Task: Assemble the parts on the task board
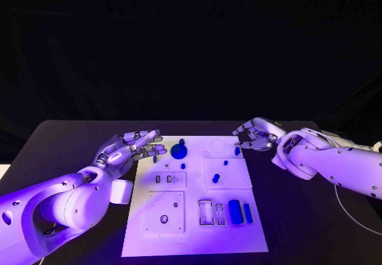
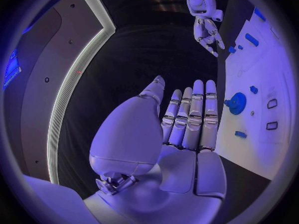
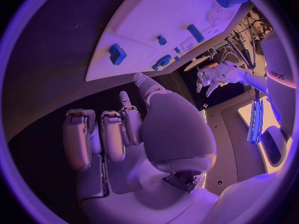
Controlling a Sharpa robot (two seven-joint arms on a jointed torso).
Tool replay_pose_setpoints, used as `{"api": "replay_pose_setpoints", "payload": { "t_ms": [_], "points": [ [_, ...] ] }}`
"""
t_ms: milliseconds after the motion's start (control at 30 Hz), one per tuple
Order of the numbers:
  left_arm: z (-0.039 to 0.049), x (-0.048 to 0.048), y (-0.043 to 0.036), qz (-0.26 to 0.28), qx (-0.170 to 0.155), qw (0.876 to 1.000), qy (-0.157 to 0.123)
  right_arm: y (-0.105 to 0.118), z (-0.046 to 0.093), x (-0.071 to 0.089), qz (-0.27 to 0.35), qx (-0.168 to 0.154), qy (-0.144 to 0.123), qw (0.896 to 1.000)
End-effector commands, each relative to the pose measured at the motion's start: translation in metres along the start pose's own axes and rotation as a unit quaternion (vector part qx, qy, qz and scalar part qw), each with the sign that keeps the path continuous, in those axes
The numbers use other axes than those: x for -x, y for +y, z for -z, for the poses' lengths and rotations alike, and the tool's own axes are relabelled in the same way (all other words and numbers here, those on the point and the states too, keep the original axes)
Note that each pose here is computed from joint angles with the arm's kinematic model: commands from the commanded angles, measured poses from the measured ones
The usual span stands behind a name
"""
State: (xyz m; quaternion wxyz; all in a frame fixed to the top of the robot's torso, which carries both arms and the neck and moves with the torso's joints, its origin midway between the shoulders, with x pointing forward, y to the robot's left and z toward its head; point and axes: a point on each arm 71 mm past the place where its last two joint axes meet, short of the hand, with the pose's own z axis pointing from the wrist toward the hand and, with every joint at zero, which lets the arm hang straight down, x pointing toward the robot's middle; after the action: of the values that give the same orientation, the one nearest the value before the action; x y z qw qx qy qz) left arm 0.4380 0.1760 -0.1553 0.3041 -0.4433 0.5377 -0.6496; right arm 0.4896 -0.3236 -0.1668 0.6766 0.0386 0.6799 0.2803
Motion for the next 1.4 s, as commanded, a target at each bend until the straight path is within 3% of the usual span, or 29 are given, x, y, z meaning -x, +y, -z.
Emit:
{"api": "replay_pose_setpoints", "payload": {
  "t_ms": [33,433,1400],
  "points": [
    [-0.0004,-0.0013,-0.0003,0.002,-0.005,1.000,0.010,-0.001,0.003,-0.005,-0.006,0.009,0.019,1.000],
    [-0.0008,0.0006,0.0000,0.001,-0.004,1.000,0.007,-0.006,0.011,-0.010,-0.006,0.001,0.032,0.999],
    [-0.0011,0.0025,0.0004,-0.001,-0.003,1.000,0.004,-0.019,0.012,-0.026,0.006,-0.025,0.049,0.998]
  ]
}}
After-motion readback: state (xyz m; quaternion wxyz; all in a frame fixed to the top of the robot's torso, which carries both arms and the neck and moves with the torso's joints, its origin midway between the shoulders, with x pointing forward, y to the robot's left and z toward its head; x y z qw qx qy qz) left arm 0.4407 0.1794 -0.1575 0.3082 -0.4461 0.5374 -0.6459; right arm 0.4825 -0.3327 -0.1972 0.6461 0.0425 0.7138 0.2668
